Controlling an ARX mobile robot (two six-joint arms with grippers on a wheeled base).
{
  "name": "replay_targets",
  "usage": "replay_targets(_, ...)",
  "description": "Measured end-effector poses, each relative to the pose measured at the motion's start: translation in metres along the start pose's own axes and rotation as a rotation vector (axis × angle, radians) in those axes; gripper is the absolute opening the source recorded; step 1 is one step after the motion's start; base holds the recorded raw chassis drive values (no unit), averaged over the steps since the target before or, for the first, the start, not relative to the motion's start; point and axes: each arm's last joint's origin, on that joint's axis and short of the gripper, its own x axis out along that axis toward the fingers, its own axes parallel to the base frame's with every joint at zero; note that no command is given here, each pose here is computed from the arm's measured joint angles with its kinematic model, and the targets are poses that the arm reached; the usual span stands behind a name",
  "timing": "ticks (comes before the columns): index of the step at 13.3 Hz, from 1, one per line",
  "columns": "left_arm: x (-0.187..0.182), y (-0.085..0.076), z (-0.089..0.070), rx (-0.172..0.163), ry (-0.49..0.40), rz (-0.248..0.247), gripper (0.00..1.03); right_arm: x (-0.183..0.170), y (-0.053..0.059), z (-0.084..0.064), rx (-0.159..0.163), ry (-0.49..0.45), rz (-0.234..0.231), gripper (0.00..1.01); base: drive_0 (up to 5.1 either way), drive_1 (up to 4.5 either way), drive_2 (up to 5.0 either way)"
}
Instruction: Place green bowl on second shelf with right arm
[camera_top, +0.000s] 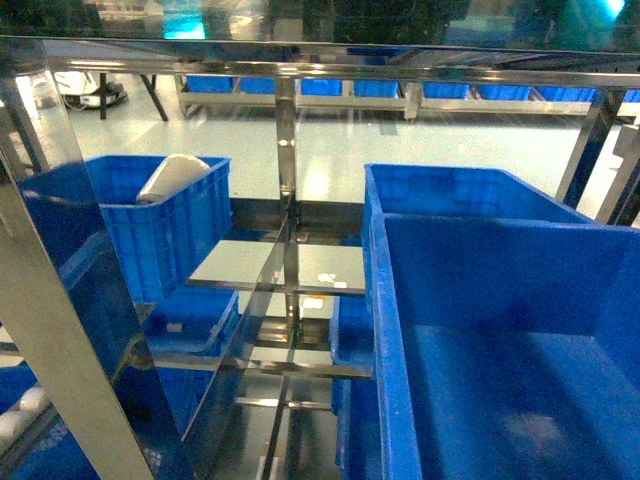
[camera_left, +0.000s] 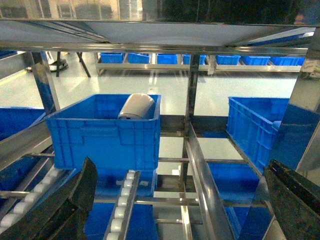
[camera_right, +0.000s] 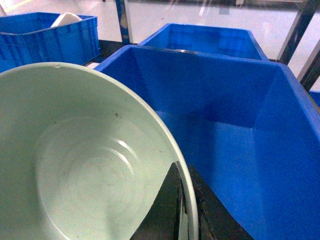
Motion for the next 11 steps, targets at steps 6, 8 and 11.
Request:
replay_targets(6, 0.0, 0.0, 0.0, 0.0, 0.0, 0.0, 0.98, 0.108, -0.032, -0.016, -0.042, 0.17, 0.056, 0.02, 0.0, 0.0, 0.0)
replay_targets(8, 0.0, 0.0, 0.0, 0.0, 0.0, 0.0, 0.98, 0.133, -0.031, -0.031, -0.038, 0.251, 0.108, 0.02, 0.0, 0.0, 0.0)
replay_targets(11, 0.0, 0.0, 0.0, 0.0, 0.0, 0.0, 0.98, 0.156, -0.03, -0.027, -0.039, 0.248, 0.137, 0.02, 0.0, 0.0, 0.0)
